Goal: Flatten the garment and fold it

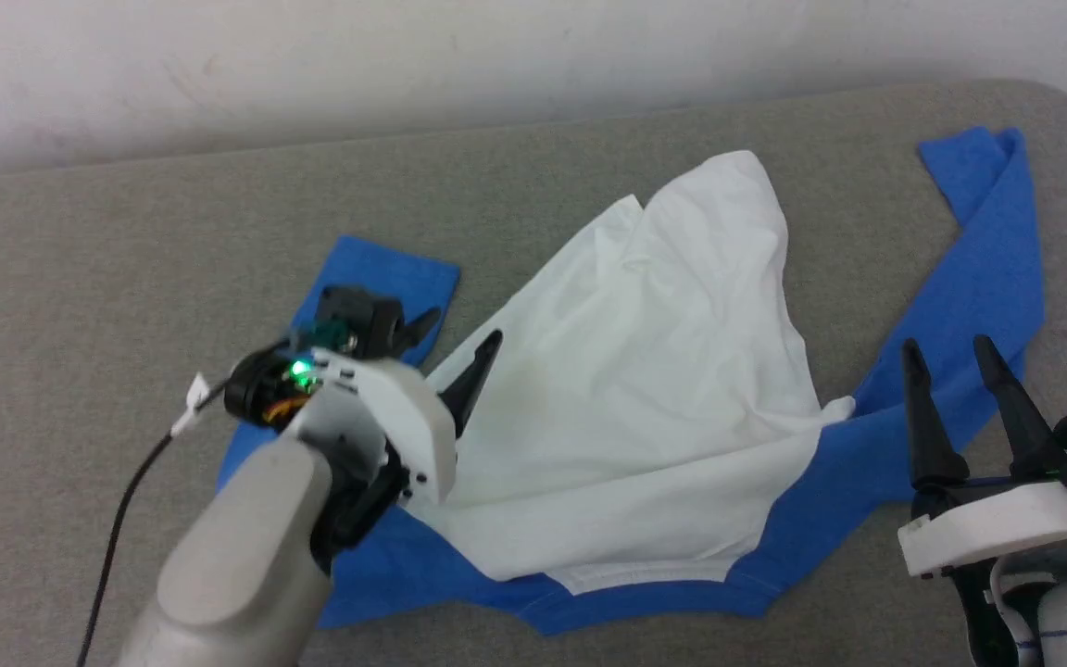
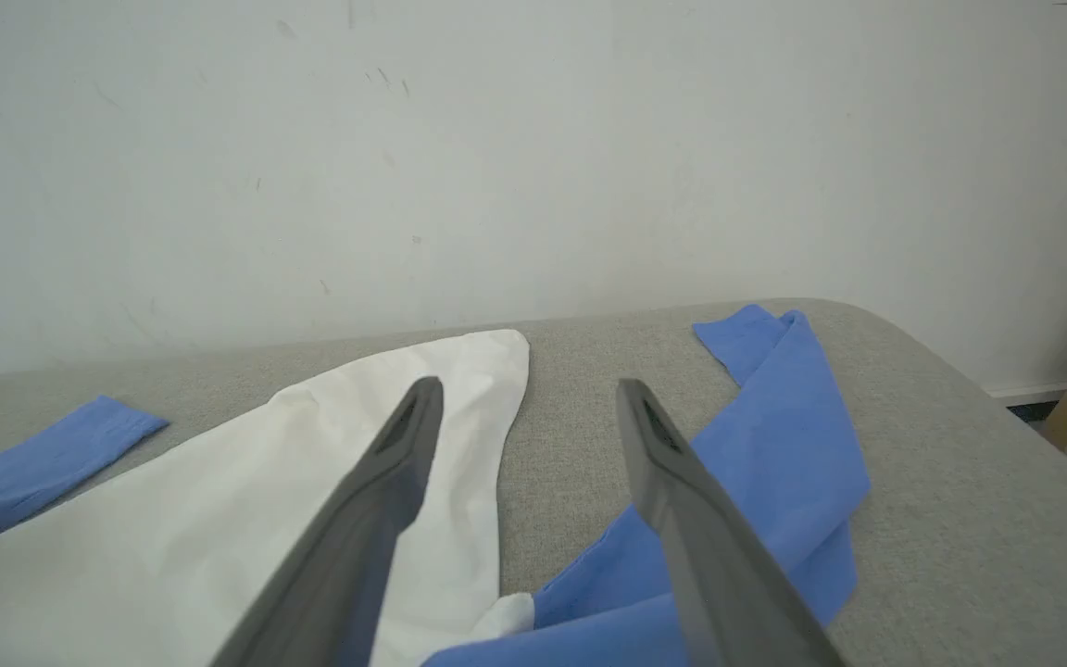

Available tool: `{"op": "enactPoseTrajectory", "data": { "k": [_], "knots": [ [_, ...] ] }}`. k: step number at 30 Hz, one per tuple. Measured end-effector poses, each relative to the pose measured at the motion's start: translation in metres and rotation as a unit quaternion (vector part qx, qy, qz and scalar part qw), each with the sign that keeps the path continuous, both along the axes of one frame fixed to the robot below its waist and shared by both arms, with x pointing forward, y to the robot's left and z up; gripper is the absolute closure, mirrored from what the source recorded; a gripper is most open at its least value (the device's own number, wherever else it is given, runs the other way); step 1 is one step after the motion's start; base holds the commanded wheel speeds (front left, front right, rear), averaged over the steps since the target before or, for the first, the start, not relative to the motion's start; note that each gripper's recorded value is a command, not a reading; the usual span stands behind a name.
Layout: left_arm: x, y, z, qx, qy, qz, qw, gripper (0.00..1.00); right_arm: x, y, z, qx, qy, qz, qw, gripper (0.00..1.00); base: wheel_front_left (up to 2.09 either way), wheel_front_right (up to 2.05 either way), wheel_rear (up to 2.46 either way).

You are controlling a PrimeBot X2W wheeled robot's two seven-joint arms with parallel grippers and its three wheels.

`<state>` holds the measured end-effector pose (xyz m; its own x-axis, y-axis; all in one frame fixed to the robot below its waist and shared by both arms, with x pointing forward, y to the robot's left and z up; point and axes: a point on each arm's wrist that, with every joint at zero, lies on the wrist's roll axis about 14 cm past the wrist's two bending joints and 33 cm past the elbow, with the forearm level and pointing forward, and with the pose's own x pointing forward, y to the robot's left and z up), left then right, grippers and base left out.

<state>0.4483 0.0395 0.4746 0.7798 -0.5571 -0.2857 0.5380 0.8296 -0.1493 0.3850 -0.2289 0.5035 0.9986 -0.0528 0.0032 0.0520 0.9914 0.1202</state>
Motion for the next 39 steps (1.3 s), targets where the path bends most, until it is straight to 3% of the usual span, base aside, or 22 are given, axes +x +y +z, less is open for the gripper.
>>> {"op": "enactPoseTrajectory", "data": {
  "k": [7, 16, 21, 22, 23, 24, 31, 35, 39],
  "knots": [
    [0.049, -0.032, -0.012, 0.073, 0.107, -0.077, 0.989, 0.00, -0.002, -0.012, -0.006, -0.006, 0.012, -0.026, 1.000, 0.00, 0.00, 0.00, 0.00],
    [0.059, -0.054, -0.066, 0.171, 0.227, -0.145, 0.948, 0.00, -0.022, -0.039, -0.029, -0.013, 0.043, -0.077, 0.996, 0.00, 0.00, 0.00, 0.00],
    [0.068, -0.051, -0.092, 0.222, 0.238, -0.159, 0.932, 0.00, -0.031, -0.050, -0.040, -0.019, 0.060, -0.097, 0.993, 0.00, 0.00, 0.00, 0.00],
    [0.071, -0.052, -0.094, 0.221, 0.242, -0.160, 0.931, 0.52, -0.032, -0.052, -0.042, -0.019, 0.063, -0.100, 0.993, 0.00, 0.00, 0.00, 0.00],
    [0.072, -0.054, -0.096, 0.216, 0.248, -0.160, 0.931, 0.87, -0.033, -0.054, -0.044, -0.020, 0.067, -0.103, 0.992, 0.00, 0.00, 0.00, 0.00],
    [0.074, -0.056, -0.096, 0.209, 0.252, -0.160, 0.931, 1.00, -0.034, -0.055, -0.046, -0.021, 0.070, -0.105, 0.992, 0.00, 0.00, 0.00, 0.00],
    [0.097, -0.056, -0.079, 0.137, 0.205, -0.119, 0.962, 1.00, -0.032, -0.054, -0.048, -0.025, 0.071, -0.102, 0.992, 0.00, 0.00, 0.00, 0.00],
    [0.139, -0.032, -0.039, 0.099, 0.117, -0.028, 0.988, 1.00, -0.027, -0.051, -0.042, -0.027, 0.062, -0.094, 0.993, 0.00, 0.00, 0.00, 0.00],
    [0.177, -0.001, 0.008, 0.062, 0.024, 0.066, 0.996, 1.00, -0.024, -0.046, -0.041, -0.025, 0.061, -0.086, 0.994, 0.00, 0.00, 0.00, 0.00]
  ]
}}
